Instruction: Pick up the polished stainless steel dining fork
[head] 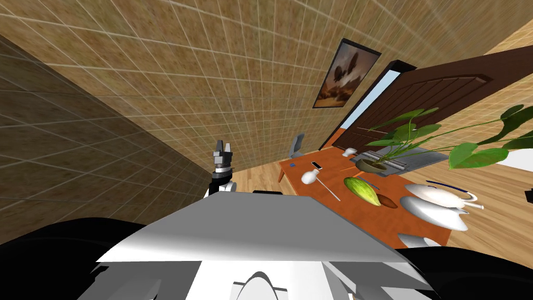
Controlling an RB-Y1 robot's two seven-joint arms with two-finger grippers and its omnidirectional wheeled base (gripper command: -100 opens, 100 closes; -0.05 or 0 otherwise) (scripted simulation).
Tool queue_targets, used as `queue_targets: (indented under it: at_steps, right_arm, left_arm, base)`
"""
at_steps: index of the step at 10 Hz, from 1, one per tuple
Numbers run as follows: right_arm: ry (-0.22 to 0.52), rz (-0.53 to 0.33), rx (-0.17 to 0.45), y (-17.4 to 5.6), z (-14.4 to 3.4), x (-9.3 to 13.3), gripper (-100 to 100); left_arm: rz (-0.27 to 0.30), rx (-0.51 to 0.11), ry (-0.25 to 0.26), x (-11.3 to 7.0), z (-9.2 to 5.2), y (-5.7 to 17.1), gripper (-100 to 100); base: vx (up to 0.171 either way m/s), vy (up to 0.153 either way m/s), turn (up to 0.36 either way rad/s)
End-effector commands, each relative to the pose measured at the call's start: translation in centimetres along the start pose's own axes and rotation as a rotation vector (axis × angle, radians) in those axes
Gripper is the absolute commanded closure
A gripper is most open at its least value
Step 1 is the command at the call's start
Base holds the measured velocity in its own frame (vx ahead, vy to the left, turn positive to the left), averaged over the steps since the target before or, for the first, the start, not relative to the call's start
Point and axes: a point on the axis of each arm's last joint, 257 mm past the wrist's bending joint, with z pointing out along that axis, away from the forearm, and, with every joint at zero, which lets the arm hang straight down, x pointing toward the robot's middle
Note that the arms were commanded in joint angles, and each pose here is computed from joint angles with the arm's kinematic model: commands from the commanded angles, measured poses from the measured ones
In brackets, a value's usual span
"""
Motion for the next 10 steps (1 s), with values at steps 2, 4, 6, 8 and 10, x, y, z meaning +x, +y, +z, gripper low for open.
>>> queue_targets:
  at_steps: [2, 4, 6, 8, 10]
  right_arm:
    - [0.004, -0.002, 0.001, 0.0, 0.0, 0.2, 0]
    - [0.004, 0.012, 0.001, 1.6, 1.2, 0.4, -100]
    - [0.004, 0.016, 0.001, 1.8, 1.6, 0.4, -100]
    - [0.005, 0.015, 0.001, 1.8, 1.7, 0.5, 100]
    - [0.007, 0.009, 0.002, 1.8, 1.6, 0.6, 100]
  left_arm:
    - [0.000, 0.000, 0.000, 0.0, 0.0, 0.0, 0]
    - [0.000, 0.000, 0.000, 0.0, 0.0, 0.0, 0]
    - [0.000, 0.000, 0.000, 0.0, 0.0, 0.0, 0]
    - [0.000, 0.000, 0.000, 0.0, 0.0, 0.0, 0]
    - [0.000, 0.000, 0.000, 0.0, 0.0, 0.0, 0]
  base:
    - [0.034, 0.003, 0.011]
    - [-0.018, -0.054, 0.070]
    - [-0.027, -0.055, 0.033]
    - [-0.003, -0.007, 0.002]
    - [0.000, 0.000, 0.000]
